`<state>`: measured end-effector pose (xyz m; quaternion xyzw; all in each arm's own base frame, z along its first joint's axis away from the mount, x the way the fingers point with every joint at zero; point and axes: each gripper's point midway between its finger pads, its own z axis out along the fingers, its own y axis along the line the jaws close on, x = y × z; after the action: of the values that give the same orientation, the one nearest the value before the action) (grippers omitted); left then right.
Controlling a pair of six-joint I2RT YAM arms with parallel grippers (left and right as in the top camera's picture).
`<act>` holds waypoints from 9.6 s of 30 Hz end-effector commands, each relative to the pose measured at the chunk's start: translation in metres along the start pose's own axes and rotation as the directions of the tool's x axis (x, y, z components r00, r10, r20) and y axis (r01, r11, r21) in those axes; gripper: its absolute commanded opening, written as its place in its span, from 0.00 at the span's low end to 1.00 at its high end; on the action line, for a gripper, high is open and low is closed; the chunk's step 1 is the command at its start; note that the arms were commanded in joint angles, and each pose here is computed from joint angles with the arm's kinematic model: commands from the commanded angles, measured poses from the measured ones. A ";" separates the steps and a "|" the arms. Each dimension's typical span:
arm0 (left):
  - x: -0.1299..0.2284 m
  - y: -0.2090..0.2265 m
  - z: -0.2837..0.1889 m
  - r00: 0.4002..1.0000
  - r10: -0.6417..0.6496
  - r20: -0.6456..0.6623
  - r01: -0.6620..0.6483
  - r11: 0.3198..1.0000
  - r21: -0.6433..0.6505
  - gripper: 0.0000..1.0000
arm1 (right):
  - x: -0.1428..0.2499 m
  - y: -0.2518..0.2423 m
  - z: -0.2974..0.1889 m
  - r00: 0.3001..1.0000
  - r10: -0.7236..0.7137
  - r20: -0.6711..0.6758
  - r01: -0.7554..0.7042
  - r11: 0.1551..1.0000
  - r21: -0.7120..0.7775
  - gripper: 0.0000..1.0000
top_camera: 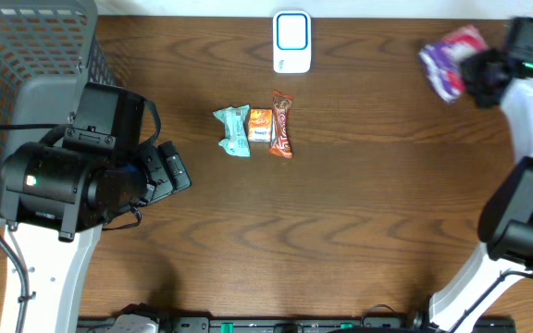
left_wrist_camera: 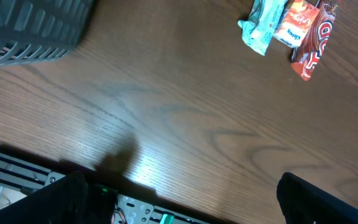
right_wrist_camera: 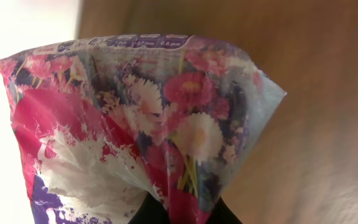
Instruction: Scan the item barcode
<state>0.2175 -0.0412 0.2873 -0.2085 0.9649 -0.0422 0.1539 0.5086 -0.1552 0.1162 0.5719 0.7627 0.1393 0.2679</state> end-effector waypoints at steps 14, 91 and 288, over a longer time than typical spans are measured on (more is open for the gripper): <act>-0.002 0.002 0.000 1.000 -0.009 0.006 0.010 1.000 -0.013 0.98 | -0.083 -0.050 0.028 0.974 0.155 0.164 -0.160 0.987 0.015 0.20; -0.002 0.002 0.000 1.000 -0.009 0.006 0.010 1.000 -0.013 0.98 | 0.417 0.016 0.018 0.265 -0.915 -0.302 0.895 0.350 -0.275 0.01; -0.002 0.002 0.000 1.000 -0.009 0.005 0.010 1.000 -0.013 0.98 | 0.329 0.112 -0.003 0.206 -0.971 -0.120 0.819 0.238 -0.522 0.01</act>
<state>0.2175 -0.0412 0.2873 -0.2085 0.9649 -0.0422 0.1539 0.4822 0.2160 0.0545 -0.1203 0.9179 0.3614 0.1116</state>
